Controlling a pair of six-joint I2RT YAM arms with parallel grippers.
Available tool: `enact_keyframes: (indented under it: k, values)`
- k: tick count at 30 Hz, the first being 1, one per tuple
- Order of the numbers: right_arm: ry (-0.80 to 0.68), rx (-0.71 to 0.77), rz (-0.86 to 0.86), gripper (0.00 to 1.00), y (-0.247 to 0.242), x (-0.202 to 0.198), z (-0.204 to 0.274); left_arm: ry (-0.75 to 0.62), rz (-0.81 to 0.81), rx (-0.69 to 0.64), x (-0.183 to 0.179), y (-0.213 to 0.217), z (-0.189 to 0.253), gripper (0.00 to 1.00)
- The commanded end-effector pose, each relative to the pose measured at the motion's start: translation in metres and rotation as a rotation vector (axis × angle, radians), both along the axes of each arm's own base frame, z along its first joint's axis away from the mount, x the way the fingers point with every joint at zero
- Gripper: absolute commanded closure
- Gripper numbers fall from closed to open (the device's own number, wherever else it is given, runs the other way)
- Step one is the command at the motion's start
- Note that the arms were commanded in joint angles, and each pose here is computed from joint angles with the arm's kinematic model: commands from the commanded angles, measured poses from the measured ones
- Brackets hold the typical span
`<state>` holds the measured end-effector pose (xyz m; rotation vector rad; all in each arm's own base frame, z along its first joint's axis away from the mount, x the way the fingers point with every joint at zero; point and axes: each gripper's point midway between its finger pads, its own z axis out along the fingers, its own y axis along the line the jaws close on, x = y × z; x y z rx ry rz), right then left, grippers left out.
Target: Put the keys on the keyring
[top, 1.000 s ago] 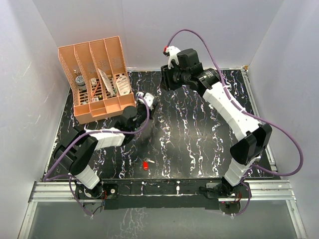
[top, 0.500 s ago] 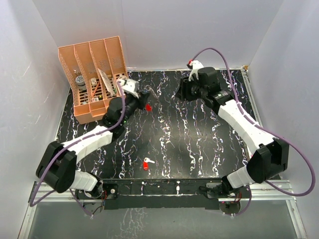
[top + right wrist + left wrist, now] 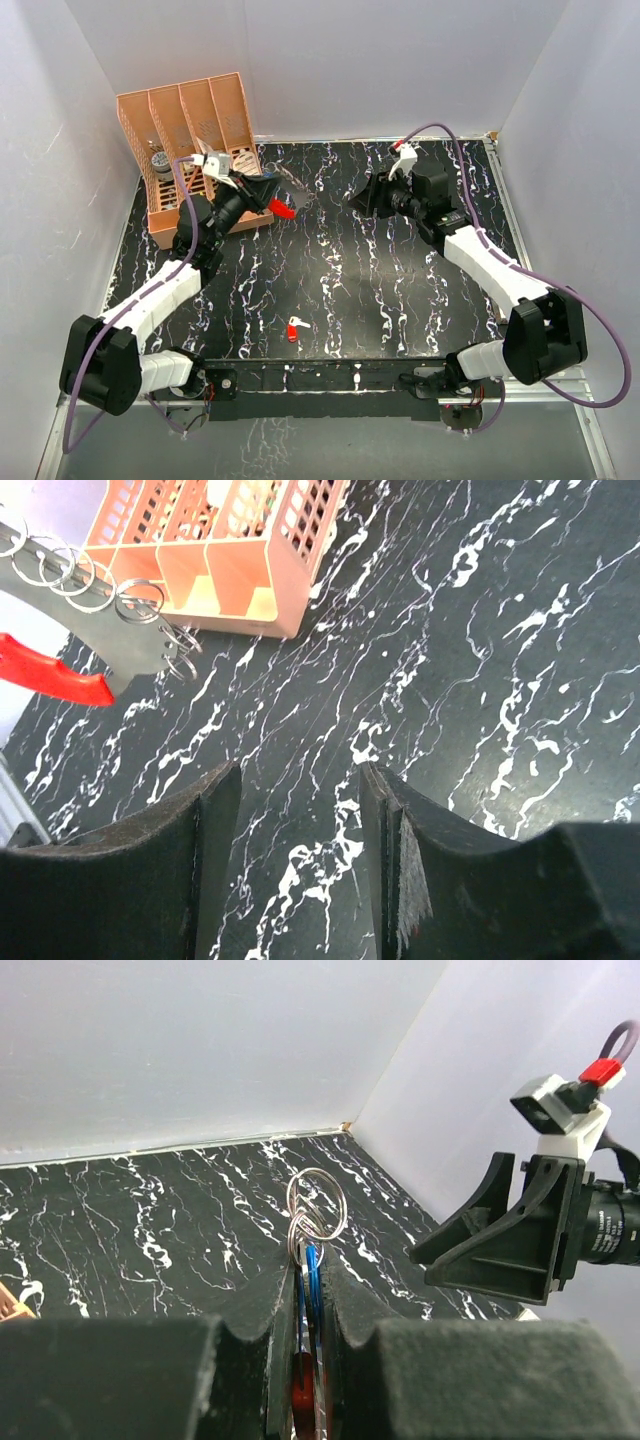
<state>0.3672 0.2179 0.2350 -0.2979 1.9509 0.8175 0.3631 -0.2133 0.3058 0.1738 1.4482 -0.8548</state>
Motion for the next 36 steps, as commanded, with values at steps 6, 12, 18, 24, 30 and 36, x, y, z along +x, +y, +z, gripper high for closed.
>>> enact_keyframes:
  k: [6,12,18,24,30,36]
  values:
    - [-0.090,0.128,0.142,0.51,0.021,-0.014,0.019,-0.030,-0.137,-0.147,-0.026,0.004,0.010,1.00]
    - [-0.063,0.144,0.179,0.51,0.024,-0.023,0.004,-0.045,-0.165,-0.158,-0.034,0.006,0.010,1.00]
    - [-0.056,0.147,0.213,0.52,0.031,-0.031,-0.003,-0.053,-0.162,-0.162,-0.039,0.009,0.011,1.00]
    - [-0.058,0.136,0.240,0.52,0.042,-0.038,-0.007,-0.054,-0.165,-0.165,-0.041,0.011,0.013,1.00]
    - [-0.061,0.126,0.245,0.53,0.047,-0.042,-0.008,-0.050,-0.159,-0.157,-0.041,0.012,0.012,1.00]
    - [-0.052,0.096,0.234,0.53,0.048,-0.046,-0.015,-0.031,-0.136,-0.138,-0.038,0.015,0.006,1.00]
